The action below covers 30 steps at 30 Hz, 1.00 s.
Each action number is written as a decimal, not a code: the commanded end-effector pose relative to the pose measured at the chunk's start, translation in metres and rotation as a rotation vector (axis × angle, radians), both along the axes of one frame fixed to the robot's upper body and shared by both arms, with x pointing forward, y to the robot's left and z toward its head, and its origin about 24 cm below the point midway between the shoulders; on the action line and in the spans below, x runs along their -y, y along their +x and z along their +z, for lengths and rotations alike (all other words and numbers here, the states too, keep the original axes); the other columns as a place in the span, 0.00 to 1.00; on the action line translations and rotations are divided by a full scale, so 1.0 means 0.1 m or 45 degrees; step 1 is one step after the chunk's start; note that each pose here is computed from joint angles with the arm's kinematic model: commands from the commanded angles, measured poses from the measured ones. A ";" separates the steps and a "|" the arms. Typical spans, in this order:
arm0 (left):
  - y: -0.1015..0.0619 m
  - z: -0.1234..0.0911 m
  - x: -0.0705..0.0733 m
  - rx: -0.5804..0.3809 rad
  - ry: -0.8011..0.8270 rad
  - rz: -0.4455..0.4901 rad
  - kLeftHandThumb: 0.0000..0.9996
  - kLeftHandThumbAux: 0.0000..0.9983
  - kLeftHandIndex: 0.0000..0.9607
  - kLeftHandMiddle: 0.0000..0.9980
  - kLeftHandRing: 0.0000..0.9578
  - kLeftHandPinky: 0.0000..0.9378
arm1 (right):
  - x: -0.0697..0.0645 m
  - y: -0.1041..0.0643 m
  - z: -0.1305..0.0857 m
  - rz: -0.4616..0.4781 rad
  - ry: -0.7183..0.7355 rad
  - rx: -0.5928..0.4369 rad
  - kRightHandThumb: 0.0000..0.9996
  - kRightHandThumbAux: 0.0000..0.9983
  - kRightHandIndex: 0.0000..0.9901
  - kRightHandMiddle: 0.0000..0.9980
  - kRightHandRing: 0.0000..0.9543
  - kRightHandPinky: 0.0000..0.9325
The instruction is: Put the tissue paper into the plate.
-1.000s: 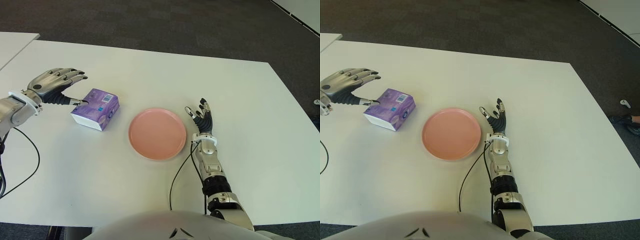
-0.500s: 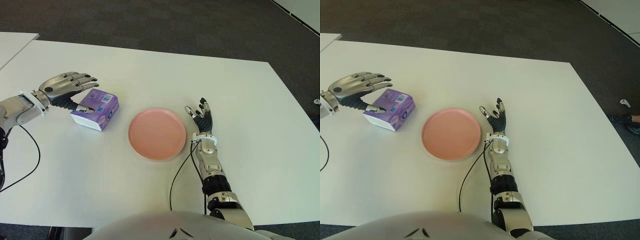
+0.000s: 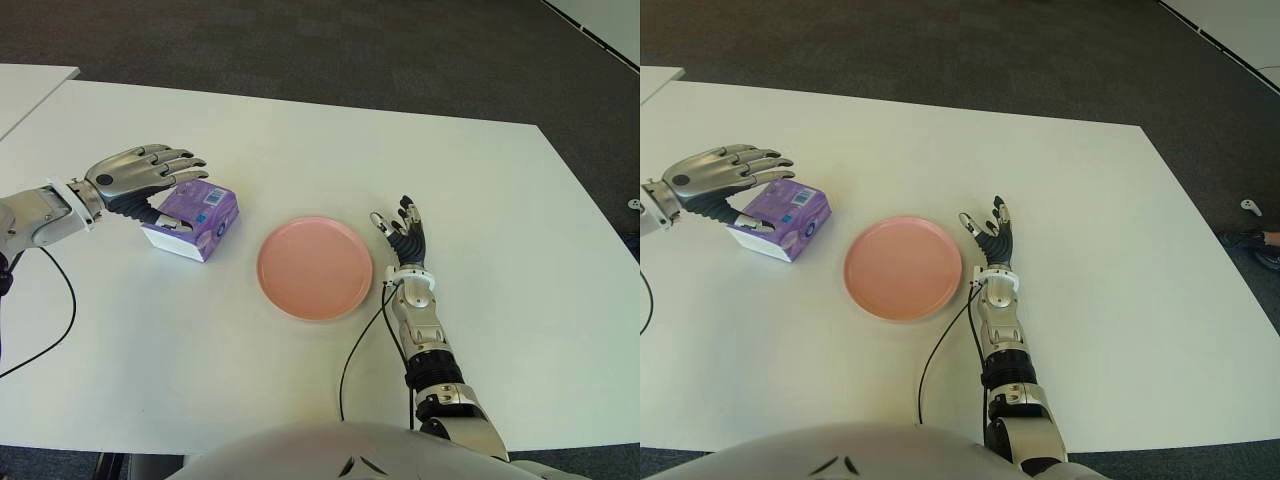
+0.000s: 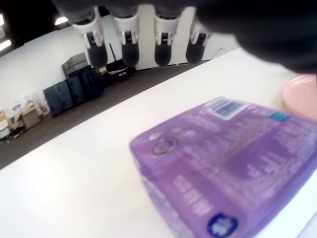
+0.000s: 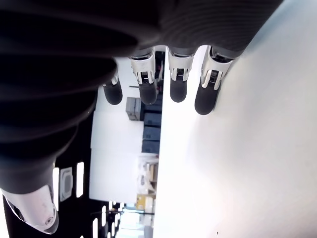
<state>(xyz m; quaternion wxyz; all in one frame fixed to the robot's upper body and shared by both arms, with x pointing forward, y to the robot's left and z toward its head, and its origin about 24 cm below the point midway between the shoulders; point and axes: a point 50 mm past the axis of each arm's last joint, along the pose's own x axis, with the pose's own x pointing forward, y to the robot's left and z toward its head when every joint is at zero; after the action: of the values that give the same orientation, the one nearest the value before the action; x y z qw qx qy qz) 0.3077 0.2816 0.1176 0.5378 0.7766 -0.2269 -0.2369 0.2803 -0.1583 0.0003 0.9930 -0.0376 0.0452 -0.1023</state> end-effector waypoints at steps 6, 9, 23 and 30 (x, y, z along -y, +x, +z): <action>-0.07 -0.01 0.05 -0.044 -0.008 -0.045 0.30 0.11 0.00 0.00 0.00 0.00 | 0.02 -0.22 -0.35 -0.019 0.031 -0.244 0.15 0.67 0.05 0.04 0.04 0.08; -0.09 0.02 0.07 -0.055 -0.019 -0.049 0.31 0.11 0.00 0.00 0.00 0.00 | 0.03 -0.22 -0.35 -0.021 0.029 -0.247 0.16 0.67 0.05 0.04 0.04 0.09; -0.15 0.18 0.06 -0.096 -0.033 -0.039 0.34 0.12 0.00 0.00 0.00 0.00 | 0.04 -0.24 -0.33 -0.002 0.030 -0.244 0.15 0.66 0.05 0.04 0.04 0.08; -0.18 0.19 0.03 -0.116 -0.027 -0.034 0.35 0.12 0.00 0.00 0.00 0.00 | 0.04 -0.23 -0.33 -0.004 0.024 -0.244 0.17 0.66 0.05 0.04 0.04 0.09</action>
<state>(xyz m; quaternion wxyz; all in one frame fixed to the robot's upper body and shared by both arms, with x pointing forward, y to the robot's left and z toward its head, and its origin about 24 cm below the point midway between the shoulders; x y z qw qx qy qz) 0.2938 0.2753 0.1408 0.5551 0.7552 -0.2293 -0.2625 0.2773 -0.1603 0.0009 0.9934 -0.0398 0.0465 -0.0974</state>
